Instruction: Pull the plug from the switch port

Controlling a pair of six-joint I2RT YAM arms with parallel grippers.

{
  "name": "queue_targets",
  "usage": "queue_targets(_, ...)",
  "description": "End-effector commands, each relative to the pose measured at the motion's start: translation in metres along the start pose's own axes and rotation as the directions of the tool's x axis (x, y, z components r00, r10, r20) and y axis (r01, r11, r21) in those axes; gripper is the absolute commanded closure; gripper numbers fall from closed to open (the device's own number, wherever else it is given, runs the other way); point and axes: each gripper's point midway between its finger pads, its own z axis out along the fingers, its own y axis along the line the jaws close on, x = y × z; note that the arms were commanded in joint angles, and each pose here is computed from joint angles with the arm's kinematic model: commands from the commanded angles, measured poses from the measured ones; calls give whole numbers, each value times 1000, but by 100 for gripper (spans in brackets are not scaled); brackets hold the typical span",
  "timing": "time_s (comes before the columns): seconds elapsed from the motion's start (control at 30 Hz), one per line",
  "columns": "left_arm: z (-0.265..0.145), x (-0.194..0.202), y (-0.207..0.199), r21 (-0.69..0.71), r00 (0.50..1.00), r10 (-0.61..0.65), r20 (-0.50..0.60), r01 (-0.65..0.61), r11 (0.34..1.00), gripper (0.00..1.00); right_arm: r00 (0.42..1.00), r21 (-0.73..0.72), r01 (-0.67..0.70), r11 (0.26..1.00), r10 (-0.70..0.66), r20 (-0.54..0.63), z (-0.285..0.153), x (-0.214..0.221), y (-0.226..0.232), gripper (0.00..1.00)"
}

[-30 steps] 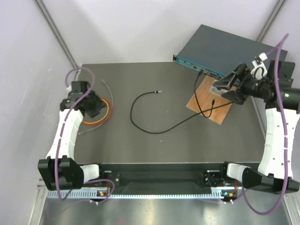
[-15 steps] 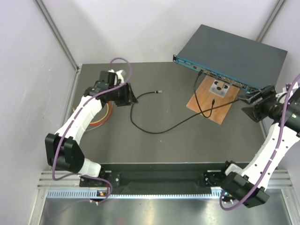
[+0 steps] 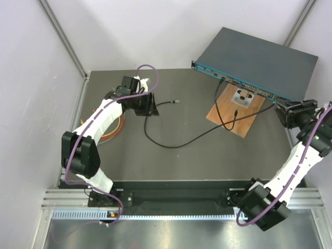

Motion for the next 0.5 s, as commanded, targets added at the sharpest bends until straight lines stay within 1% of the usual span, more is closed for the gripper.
queue_targets(0.0,-6,-15,-2,21,998,55,42,-56,998,47,995,-152,19,988,-3,103,1,-23,29,57)
queue_targets(0.03,-6,-15,0,20,998,51,40,-52,998,47,995,-148,11,989,5,104,3,-23,26,57)
queue_targets(0.23,-2,-10,4,25,999,44,30,-45,999,47,990,-173,64,983,-41,133,9,-35,32,57)
queue_targets(0.33,-1,-10,5,28,999,41,28,-42,999,47,992,-172,52,984,-31,120,13,-39,33,58)
queue_targets(0.4,0,-9,6,26,999,39,27,-40,999,47,993,-158,66,985,-49,111,16,-38,33,59)
queue_targets(0.47,-1,-9,7,27,999,36,26,-37,999,47,994,-151,68,986,-54,97,17,-35,32,62)
